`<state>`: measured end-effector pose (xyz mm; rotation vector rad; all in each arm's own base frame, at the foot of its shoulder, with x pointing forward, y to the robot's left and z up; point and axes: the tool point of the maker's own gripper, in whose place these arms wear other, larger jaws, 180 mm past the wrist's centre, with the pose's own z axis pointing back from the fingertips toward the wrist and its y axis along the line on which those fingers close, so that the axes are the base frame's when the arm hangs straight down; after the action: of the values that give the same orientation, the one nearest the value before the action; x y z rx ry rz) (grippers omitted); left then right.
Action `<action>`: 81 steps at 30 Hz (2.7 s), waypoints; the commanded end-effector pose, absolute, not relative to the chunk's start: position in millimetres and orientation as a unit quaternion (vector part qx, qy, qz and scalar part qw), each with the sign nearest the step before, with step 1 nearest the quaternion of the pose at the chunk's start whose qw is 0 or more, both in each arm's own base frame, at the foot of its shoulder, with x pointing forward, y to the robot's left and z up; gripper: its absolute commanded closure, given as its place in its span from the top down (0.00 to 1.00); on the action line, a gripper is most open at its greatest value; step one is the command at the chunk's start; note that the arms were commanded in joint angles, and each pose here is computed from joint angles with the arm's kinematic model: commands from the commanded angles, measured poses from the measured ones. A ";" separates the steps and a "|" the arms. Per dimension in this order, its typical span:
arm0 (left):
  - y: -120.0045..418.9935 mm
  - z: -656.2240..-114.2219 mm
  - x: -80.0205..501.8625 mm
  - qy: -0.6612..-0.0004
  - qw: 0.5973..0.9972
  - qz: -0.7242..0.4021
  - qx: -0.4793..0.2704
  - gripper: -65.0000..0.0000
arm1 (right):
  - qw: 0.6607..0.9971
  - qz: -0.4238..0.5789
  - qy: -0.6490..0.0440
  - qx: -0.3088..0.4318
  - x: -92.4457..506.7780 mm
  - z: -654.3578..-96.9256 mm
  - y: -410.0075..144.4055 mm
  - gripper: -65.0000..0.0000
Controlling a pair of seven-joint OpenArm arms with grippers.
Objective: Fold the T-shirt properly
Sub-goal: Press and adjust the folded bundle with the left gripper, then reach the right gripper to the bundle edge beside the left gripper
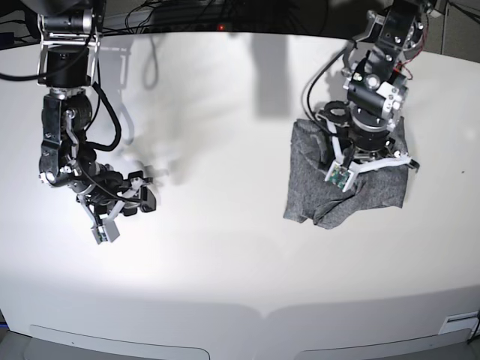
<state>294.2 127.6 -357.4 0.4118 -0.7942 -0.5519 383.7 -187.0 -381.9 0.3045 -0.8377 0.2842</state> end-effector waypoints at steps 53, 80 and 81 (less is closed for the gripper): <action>191.5 -349.1 289.5 -0.369 0.882 -0.167 0.240 0.36 | 0.811 0.229 -0.440 0.309 423.4 -305.5 3.4 0.40; 149.0 -388.5 259.5 -0.376 0.891 -0.172 0.185 0.36 | 0.839 0.387 -0.315 0.217 373.8 -411.5 123.7 0.40; 153.0 -397.0 258.4 -0.367 0.892 -0.179 0.194 0.36 | 0.839 0.390 -0.301 0.230 366.3 -414.1 125.8 0.40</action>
<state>252.6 151.5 -404.5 0.3937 -0.7299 -0.3759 360.4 122.0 -423.0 0.4949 -0.6217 0.7996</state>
